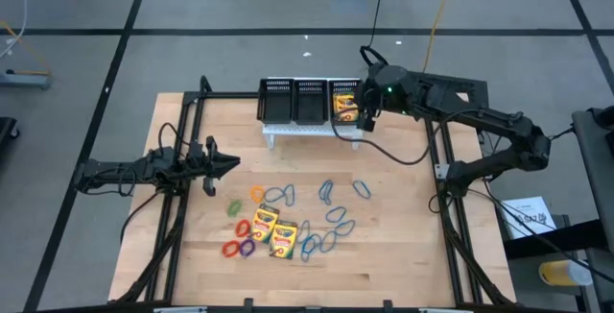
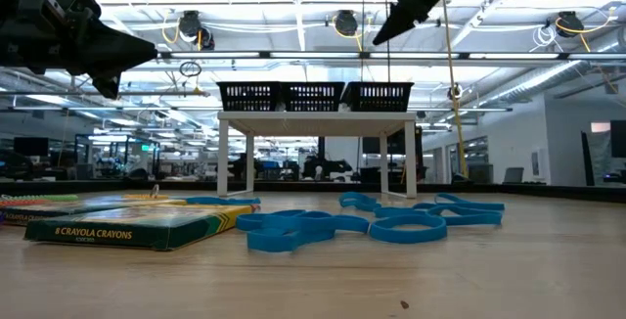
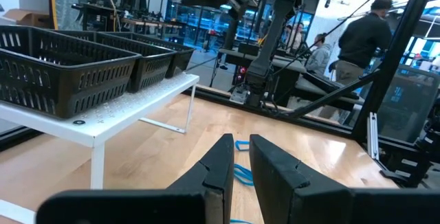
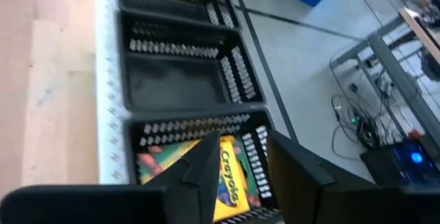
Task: Pick & Place Office Desk Supplies
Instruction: Put the crayon box into the right black bin
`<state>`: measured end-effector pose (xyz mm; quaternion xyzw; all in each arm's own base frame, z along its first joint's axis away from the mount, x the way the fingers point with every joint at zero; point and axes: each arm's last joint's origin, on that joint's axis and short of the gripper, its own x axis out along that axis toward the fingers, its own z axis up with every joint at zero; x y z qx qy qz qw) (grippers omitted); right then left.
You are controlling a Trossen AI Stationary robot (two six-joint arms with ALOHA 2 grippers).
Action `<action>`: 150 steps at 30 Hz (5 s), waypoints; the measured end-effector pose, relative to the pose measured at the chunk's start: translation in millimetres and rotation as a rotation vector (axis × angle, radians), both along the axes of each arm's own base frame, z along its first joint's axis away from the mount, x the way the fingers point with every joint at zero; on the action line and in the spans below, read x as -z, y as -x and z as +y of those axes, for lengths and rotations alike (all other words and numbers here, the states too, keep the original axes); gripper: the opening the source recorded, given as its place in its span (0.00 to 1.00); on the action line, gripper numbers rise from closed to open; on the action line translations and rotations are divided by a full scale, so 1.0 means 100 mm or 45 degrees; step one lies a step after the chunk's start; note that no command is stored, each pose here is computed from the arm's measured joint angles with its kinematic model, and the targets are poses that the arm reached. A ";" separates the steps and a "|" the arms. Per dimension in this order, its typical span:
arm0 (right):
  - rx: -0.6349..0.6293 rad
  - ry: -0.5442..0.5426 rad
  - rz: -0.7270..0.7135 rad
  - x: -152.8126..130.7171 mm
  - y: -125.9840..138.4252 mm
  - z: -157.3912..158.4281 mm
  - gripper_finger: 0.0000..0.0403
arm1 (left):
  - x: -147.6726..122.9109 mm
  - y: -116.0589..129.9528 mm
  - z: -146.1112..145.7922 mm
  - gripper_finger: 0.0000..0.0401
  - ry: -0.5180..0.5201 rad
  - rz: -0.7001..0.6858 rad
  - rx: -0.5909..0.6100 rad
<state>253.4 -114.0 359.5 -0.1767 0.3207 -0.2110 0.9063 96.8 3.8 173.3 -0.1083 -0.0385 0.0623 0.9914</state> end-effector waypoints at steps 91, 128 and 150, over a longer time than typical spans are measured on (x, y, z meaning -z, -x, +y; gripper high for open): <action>-0.747 -0.626 -0.986 1.77 1.44 1.16 0.18 | -0.03 0.00 0.00 0.14 0.341 -0.084 0.015; -0.712 -0.684 -0.931 1.82 1.44 1.16 0.17 | 0.13 -0.31 -0.19 0.64 0.822 0.199 0.233; -0.712 -0.684 -0.931 1.82 1.44 1.16 0.18 | -0.16 -1.45 -0.56 0.59 0.537 0.791 0.445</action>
